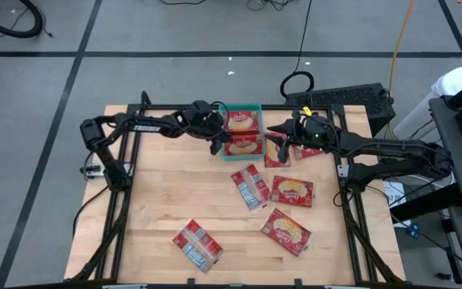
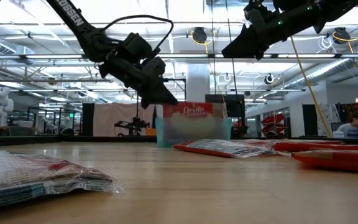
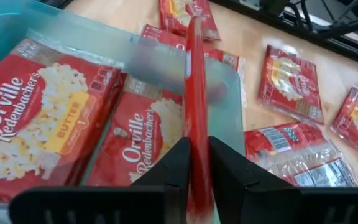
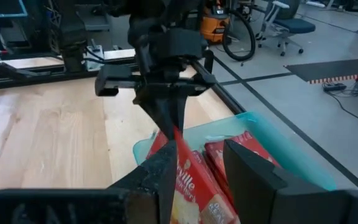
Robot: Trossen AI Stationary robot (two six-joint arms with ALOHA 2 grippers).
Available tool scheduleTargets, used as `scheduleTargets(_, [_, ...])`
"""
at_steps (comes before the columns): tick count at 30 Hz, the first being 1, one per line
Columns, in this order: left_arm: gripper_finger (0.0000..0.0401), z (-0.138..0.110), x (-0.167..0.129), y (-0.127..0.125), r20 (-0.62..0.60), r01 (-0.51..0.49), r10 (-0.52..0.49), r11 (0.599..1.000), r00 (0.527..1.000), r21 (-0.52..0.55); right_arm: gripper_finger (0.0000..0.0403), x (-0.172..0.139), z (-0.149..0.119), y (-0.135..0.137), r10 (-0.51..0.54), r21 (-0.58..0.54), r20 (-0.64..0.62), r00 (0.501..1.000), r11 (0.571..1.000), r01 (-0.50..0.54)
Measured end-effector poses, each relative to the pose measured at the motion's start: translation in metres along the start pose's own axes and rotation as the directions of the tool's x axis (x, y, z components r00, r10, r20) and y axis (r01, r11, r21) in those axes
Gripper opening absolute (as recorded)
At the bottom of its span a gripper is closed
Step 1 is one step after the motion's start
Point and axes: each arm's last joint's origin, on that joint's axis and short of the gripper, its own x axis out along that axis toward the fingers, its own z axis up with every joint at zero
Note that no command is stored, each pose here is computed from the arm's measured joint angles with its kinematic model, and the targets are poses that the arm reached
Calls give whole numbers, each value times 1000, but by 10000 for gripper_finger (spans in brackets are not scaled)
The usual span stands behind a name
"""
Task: Sort popcorn bags into baskets
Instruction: Put the red popcorn bag into the blue bin
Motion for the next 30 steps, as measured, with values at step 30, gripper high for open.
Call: scheduleTargets(30, [148, 18, -45, -29, 32, -217, 216, 973, 976, 74, 125, 1, -60, 12, -43, 145, -95, 995, 988, 56])
